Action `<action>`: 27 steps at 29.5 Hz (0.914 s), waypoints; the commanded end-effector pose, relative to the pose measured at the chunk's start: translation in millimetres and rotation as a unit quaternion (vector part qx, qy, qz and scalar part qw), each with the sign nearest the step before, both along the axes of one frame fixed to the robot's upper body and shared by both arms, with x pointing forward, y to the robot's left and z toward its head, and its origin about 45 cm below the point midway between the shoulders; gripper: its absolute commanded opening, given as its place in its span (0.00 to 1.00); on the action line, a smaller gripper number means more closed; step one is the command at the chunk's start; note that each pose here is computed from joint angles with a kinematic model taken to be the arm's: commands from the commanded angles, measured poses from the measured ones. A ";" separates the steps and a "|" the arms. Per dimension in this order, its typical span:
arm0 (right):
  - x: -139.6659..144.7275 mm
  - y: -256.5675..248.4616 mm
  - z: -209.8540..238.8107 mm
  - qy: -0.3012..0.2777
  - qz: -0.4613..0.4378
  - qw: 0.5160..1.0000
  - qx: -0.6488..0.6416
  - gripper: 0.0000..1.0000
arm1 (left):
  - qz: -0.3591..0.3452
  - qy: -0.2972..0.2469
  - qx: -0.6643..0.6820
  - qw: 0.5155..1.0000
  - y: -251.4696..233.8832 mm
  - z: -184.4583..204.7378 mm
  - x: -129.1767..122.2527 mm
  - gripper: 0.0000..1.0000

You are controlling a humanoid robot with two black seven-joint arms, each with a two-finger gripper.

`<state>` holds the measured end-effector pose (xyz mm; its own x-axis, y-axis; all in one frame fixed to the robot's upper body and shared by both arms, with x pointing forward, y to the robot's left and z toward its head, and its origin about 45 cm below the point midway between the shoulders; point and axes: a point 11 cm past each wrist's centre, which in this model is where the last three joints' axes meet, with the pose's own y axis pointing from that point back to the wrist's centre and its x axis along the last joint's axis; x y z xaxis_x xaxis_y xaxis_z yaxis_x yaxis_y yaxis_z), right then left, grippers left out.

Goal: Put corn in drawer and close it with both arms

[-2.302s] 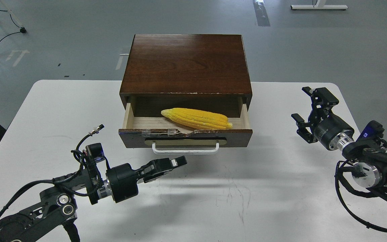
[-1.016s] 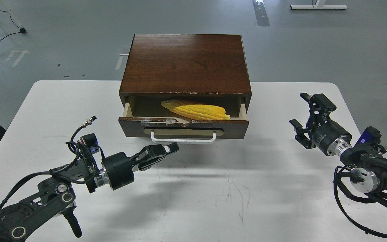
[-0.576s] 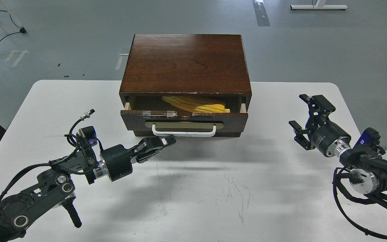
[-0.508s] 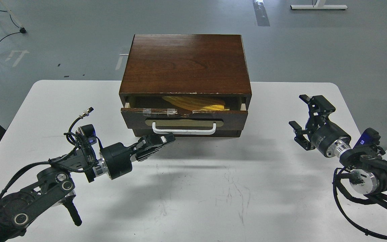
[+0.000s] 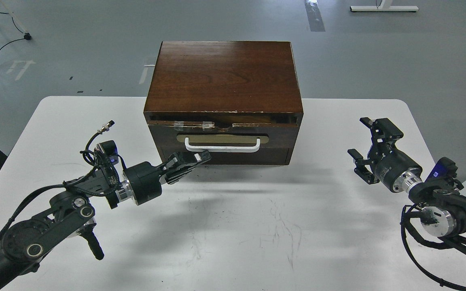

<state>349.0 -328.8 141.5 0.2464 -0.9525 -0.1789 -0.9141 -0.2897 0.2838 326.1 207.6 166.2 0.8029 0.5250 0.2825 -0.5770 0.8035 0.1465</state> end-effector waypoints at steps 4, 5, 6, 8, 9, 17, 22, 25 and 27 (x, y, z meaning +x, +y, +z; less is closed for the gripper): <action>-0.1 2.3 -0.7 0.000 0.002 1.000 0.002 1.00 | -0.001 0.006 -0.005 1.000 -3.5 -1.6 5.6 0.00; -0.1 2.3 -0.7 0.000 0.002 1.000 0.002 1.00 | 0.001 0.007 -0.003 1.000 -2.5 -2.1 6.4 0.00; 0.0 3.0 -0.9 0.000 0.002 1.000 0.002 1.00 | 0.002 0.006 -0.003 1.000 -2.3 -2.3 8.0 0.00; -0.1 2.3 -0.7 0.000 0.002 1.000 0.002 1.00 | 0.002 0.005 -0.004 1.000 -4.4 -1.6 10.8 0.00; 0.0 3.0 -0.9 0.000 0.002 1.000 0.002 1.00 | 0.003 0.007 -0.004 1.000 -4.1 -2.2 11.4 0.00; -1.5 2.6 -2.6 0.003 0.002 1.000 0.002 1.00 | 0.006 0.002 -0.004 1.000 -3.1 2.4 18.5 0.00; -1.6 2.6 -2.6 0.002 0.002 1.000 0.002 1.00 | 0.003 0.004 -0.007 1.000 -3.7 3.7 18.3 0.00; -1.7 3.1 -2.5 0.002 0.003 1.000 0.002 1.00 | -0.021 0.019 -0.012 1.000 -7.4 3.2 12.8 0.00; -1.7 3.1 -2.5 0.002 0.003 1.000 0.002 1.00 | -0.027 0.022 -0.011 0.999 -7.1 3.5 11.2 0.00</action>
